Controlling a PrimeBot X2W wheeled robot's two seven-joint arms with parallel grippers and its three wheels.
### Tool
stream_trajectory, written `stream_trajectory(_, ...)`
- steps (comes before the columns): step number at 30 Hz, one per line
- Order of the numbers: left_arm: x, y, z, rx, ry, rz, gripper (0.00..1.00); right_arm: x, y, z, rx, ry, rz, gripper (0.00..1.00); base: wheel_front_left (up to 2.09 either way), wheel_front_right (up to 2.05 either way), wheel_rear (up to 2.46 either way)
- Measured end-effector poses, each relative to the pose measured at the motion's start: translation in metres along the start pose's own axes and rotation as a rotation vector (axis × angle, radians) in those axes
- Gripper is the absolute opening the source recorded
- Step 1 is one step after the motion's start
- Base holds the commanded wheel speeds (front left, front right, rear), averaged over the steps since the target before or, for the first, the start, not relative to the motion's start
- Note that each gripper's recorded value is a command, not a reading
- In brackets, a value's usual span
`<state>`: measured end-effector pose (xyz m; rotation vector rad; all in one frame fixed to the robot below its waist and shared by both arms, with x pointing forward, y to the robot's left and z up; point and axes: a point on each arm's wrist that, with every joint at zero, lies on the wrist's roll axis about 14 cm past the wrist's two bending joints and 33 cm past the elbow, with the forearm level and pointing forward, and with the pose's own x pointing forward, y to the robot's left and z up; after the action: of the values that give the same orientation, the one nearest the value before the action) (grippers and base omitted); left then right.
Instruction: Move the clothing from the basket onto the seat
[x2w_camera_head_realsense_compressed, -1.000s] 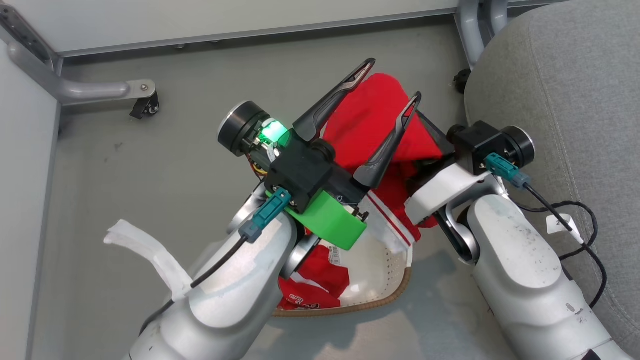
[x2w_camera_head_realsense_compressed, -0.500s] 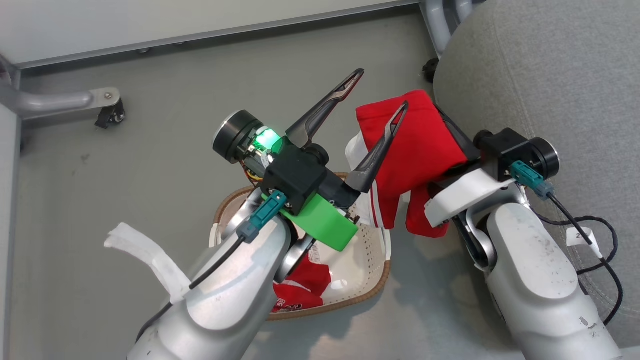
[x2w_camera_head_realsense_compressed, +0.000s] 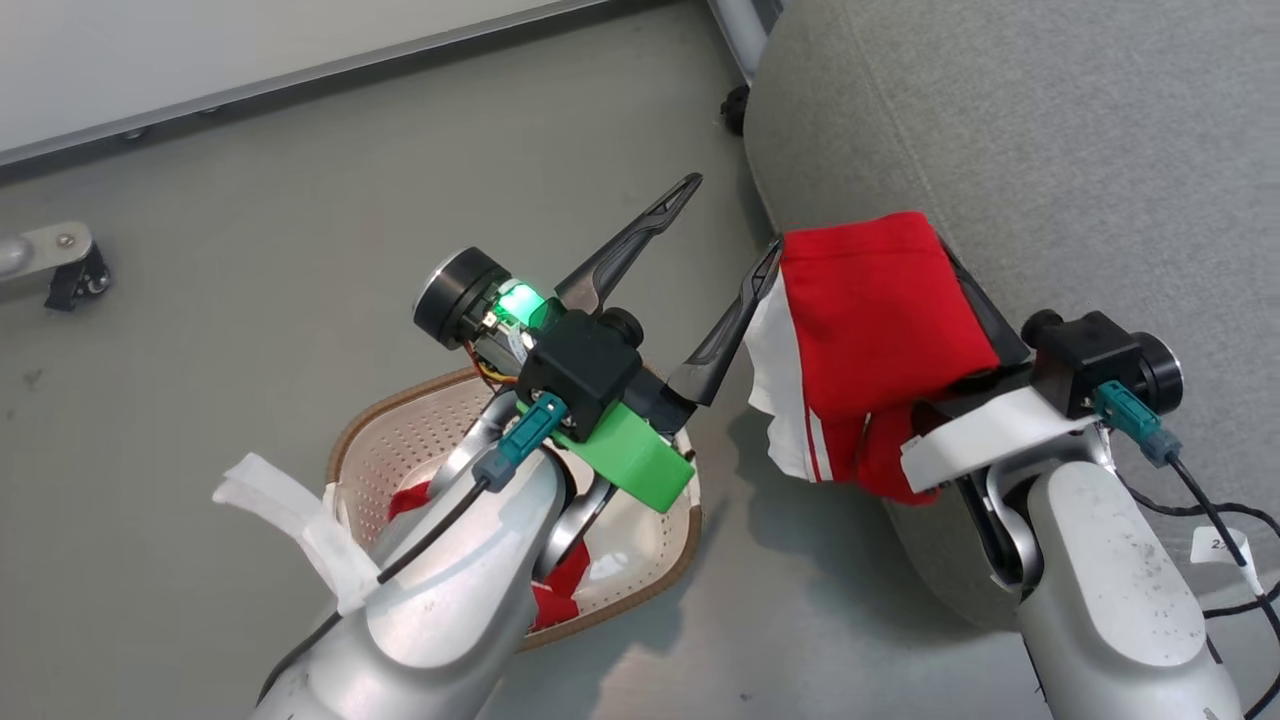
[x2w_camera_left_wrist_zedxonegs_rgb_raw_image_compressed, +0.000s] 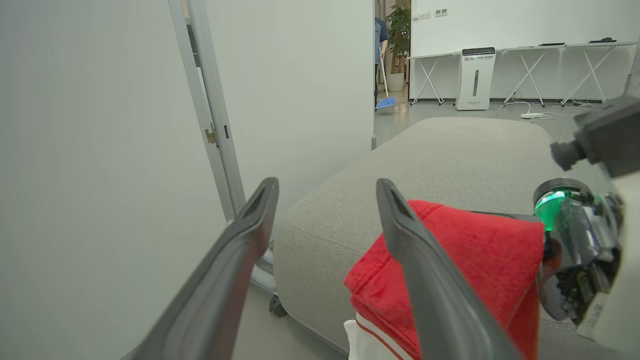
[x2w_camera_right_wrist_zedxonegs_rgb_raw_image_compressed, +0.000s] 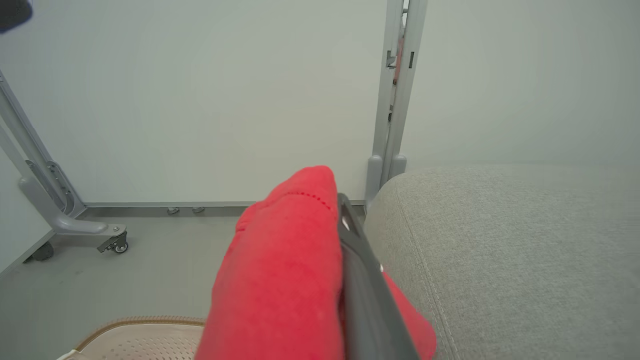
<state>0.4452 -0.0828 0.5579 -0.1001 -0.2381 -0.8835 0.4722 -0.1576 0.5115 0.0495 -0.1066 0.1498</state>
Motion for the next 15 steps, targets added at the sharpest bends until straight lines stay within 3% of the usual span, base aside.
stream_trajectory(15, 0.027, -0.041, -0.019, -0.054, 0.002, -0.13, 1.0, -0.055, -0.068, 0.006, -0.025, 0.016, -0.214, 0.0, 0.0, 0.0, 0.0)
